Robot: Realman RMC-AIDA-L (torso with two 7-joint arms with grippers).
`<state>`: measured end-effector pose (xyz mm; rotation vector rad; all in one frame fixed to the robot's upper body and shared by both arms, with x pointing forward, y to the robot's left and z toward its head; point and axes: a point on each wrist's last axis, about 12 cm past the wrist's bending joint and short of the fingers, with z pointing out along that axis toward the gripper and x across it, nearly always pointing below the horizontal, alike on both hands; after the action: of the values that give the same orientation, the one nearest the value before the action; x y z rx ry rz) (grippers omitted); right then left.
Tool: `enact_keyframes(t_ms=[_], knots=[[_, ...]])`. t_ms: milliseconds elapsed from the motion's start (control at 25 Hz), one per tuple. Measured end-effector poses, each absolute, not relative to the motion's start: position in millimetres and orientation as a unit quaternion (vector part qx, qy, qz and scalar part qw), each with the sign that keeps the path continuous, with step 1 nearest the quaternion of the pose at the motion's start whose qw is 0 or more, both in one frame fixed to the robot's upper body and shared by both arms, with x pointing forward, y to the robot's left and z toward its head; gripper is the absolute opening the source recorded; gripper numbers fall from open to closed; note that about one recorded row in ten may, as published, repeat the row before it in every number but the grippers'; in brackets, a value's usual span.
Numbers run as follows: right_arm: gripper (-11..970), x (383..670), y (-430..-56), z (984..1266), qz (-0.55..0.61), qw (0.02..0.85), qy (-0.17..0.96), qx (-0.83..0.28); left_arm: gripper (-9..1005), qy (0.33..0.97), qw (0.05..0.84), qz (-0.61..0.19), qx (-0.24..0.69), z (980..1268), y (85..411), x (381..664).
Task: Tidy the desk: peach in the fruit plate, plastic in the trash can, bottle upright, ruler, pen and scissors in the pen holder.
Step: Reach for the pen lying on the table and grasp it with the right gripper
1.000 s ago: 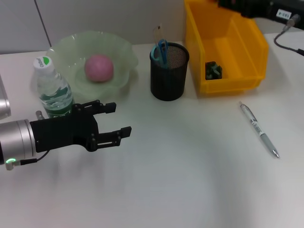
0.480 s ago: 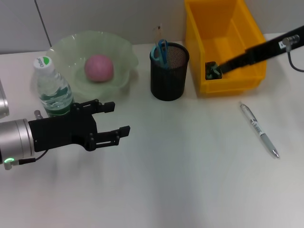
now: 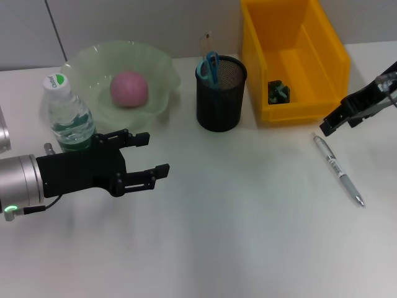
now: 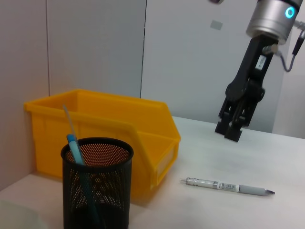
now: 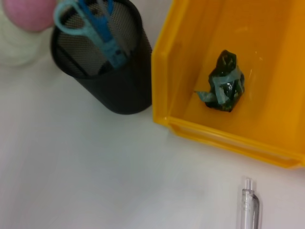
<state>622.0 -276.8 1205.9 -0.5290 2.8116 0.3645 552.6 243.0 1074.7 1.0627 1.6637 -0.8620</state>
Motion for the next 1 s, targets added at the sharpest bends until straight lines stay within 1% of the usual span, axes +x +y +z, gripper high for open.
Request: enact_keyframes(t_ms=[120, 160, 400, 1000], knots=[[642, 629, -273, 1191, 0.114, 0.118, 0.969, -0.185, 737, 0.680, 0.474, -0.352, 0.434, 1075, 243, 553], [642, 629, -273, 1191, 0.114, 0.118, 0.969, -0.185, 737, 0.680, 0.475, -0.352, 0.435, 1075, 243, 553], [642, 635, -271, 1166, 0.088, 0.094, 0.974, -0.185, 736, 0.680, 0.472, -0.354, 0.436, 1075, 243, 552], [643, 634, -267, 1150, 0.076, 0.068, 0.977, -0.187, 731, 0.679, 0.470, -0.355, 0.438, 1074, 242, 551]])
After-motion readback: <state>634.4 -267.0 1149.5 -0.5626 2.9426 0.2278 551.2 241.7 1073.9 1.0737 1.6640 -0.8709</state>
